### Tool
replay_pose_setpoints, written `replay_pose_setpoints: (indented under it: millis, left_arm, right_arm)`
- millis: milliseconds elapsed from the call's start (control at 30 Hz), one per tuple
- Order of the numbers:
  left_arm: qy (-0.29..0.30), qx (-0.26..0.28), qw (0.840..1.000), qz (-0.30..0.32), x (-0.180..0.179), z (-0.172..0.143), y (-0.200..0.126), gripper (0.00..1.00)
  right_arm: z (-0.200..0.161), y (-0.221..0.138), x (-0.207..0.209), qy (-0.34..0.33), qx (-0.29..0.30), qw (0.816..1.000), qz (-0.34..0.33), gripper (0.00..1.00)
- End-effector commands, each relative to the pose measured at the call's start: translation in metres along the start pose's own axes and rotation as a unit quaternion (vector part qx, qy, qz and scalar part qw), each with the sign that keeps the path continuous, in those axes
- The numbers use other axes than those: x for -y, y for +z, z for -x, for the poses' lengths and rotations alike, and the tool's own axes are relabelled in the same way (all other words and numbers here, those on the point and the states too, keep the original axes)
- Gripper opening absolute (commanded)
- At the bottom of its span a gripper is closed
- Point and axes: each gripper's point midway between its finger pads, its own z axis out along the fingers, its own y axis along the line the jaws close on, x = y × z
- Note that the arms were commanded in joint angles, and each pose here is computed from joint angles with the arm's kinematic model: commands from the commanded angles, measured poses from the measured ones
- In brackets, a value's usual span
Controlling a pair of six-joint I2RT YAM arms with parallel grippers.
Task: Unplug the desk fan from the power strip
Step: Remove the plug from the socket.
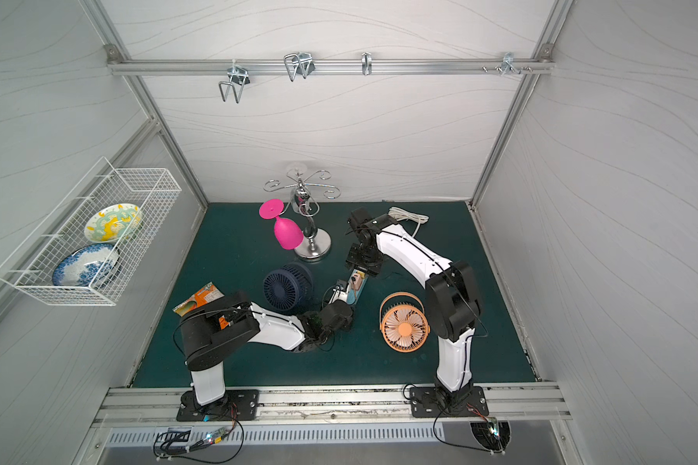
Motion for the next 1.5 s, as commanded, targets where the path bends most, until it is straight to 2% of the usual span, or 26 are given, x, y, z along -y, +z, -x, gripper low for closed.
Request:
replay_pose_setpoints:
  millis: [0,333,567,700,767,833,967,1133,1267,1467]
  left_arm:
    - [0.032,-0.089,0.995,0.034,-0.025,-0.054,0.0,0.09]
    - [0.03,-0.089,0.995,0.034,-0.024,-0.054,0.001,0.09]
    - [0.029,-0.088,0.995,0.035,-0.026,-0.054,0.0,0.08]
    - [0.029,-0.089,0.995,0.035,-0.026,-0.055,0.0,0.08]
    - [0.03,-0.091,0.995,0.037,-0.027,-0.057,0.0,0.08]
    - [0.03,-0.093,0.995,0.037,-0.027,-0.058,0.0,0.08]
    - [0.03,-0.102,0.994,0.038,-0.028,-0.065,0.002,0.08]
    - [0.032,-0.109,0.993,0.038,-0.029,-0.07,0.003,0.08]
    - [0.034,-0.108,0.993,0.039,-0.029,-0.069,0.003,0.08]
    - [0.034,-0.109,0.993,0.036,-0.028,-0.069,0.002,0.08]
  right_arm:
    - [-0.003,0.009,0.004,-0.01,-0.011,1.0,-0.021,0.56]
    - [0.0,0.035,0.007,-0.017,-0.026,0.998,-0.052,0.55]
    - [-0.006,0.042,0.009,-0.021,-0.037,0.997,-0.059,0.46]
    - [-0.01,0.043,0.009,-0.023,-0.04,0.997,-0.064,0.3]
    - [-0.011,0.044,0.011,-0.022,-0.043,0.997,-0.067,0.12]
    - [-0.009,0.041,0.011,-0.02,-0.043,0.997,-0.067,0.0]
    - [-0.004,0.026,0.002,-0.009,-0.039,0.998,-0.039,0.0]
    - [0.012,0.004,-0.006,0.037,-0.035,0.999,0.018,0.0]
    - [0.009,0.0,-0.022,0.039,-0.064,0.996,0.054,0.0]
    - [0.018,0.013,-0.007,0.044,-0.062,0.997,0.023,0.0]
